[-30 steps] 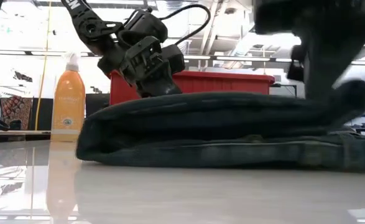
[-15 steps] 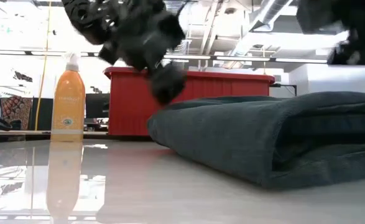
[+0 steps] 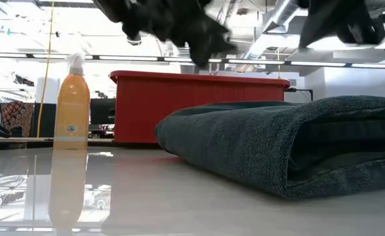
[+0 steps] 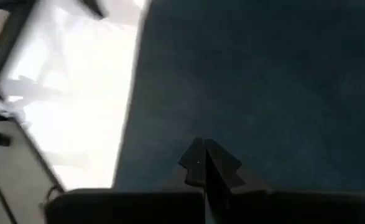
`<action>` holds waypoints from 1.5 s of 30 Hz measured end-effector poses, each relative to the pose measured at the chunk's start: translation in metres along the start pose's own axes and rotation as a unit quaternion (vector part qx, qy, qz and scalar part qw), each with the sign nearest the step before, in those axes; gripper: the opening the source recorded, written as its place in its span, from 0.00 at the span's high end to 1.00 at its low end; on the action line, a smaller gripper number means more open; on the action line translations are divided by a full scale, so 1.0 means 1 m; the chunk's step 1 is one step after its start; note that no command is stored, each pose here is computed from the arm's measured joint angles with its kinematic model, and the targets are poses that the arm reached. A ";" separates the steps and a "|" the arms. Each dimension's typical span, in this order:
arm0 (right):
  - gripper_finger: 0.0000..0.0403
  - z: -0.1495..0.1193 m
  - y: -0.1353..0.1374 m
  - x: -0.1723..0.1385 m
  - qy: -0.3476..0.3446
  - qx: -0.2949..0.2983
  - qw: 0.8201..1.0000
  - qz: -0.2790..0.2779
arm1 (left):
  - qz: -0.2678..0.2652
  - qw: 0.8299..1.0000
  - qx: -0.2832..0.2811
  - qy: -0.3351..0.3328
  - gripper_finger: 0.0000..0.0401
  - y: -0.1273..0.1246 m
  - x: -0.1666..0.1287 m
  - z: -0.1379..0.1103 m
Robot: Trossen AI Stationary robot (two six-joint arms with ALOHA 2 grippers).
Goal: Fold laundry
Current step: Fold the dark blue pants
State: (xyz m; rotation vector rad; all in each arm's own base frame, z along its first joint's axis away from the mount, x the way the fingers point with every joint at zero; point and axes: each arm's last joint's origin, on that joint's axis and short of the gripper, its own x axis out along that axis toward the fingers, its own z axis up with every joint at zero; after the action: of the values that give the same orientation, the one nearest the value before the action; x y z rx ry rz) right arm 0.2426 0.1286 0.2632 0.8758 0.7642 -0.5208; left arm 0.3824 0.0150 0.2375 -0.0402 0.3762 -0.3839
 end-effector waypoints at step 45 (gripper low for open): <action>0.96 -0.007 -0.006 0.034 0.021 -0.180 0.978 0.107 | 0.104 0.986 -0.116 0.059 0.54 -0.015 -0.054 0.030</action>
State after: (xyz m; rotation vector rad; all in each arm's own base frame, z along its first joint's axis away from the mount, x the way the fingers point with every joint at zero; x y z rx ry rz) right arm 0.2571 0.1280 0.2311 0.6219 0.7624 -0.1643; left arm 0.3418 0.0201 0.2859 -0.2041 0.5365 -0.1351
